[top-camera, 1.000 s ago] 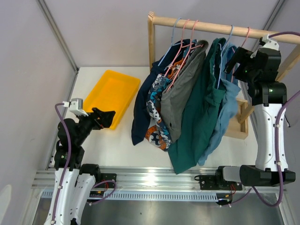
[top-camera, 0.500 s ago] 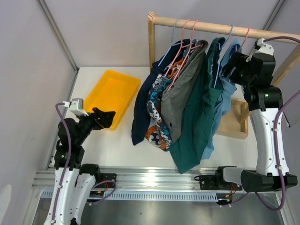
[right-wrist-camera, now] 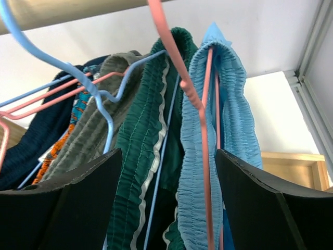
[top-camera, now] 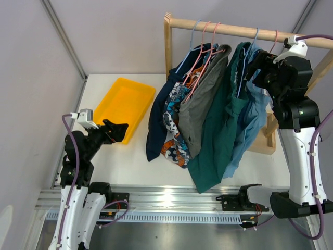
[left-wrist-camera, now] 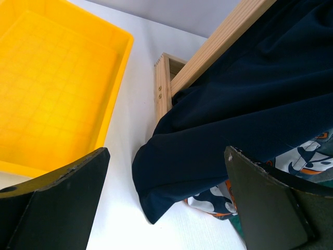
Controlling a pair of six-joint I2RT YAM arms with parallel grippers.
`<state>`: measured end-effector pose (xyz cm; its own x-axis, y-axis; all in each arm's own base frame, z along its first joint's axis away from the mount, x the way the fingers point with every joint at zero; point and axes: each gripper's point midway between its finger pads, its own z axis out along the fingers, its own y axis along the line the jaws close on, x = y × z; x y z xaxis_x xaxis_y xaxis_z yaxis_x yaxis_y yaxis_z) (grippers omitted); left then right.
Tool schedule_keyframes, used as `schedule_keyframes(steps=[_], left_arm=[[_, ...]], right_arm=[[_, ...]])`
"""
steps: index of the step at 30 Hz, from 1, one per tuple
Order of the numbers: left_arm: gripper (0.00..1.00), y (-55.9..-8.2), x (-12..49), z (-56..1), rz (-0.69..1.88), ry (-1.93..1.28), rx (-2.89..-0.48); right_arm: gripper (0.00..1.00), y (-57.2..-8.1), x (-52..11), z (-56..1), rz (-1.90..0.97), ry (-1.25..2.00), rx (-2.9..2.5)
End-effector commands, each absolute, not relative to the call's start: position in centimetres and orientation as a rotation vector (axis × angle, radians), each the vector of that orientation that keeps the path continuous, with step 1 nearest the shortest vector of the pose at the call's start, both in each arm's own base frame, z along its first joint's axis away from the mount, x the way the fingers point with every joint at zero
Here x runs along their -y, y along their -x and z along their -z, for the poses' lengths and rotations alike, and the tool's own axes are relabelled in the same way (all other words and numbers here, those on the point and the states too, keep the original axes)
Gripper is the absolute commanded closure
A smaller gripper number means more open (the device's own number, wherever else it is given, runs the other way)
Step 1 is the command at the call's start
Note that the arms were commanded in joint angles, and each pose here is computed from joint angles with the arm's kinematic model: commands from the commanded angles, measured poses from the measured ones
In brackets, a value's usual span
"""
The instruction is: Remove the shorts from the hanger
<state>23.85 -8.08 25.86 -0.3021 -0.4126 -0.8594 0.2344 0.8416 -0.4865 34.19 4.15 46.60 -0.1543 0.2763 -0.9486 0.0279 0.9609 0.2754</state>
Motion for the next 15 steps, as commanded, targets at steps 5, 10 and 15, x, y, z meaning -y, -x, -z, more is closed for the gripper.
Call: schedule_keyframes(steps=[5, 10, 15], left_arm=[[0.01, -23.8, 8.5, -26.3, 0.654, 0.103, -1.752], [0.01, -23.9, 8.5, -26.2, 0.655, 0.104, -1.758], [0.01, -23.9, 8.5, -26.2, 0.653, 0.106, -1.758]], right_arm=[[0.3, -34.5, -3.4, -46.1, -0.159, -0.242, -1.718], [0.45, -34.5, -3.1, -45.4, -0.138, -0.252, -1.727], [0.91, -34.4, -2.9, -45.1, -0.123, -0.251, -1.726]])
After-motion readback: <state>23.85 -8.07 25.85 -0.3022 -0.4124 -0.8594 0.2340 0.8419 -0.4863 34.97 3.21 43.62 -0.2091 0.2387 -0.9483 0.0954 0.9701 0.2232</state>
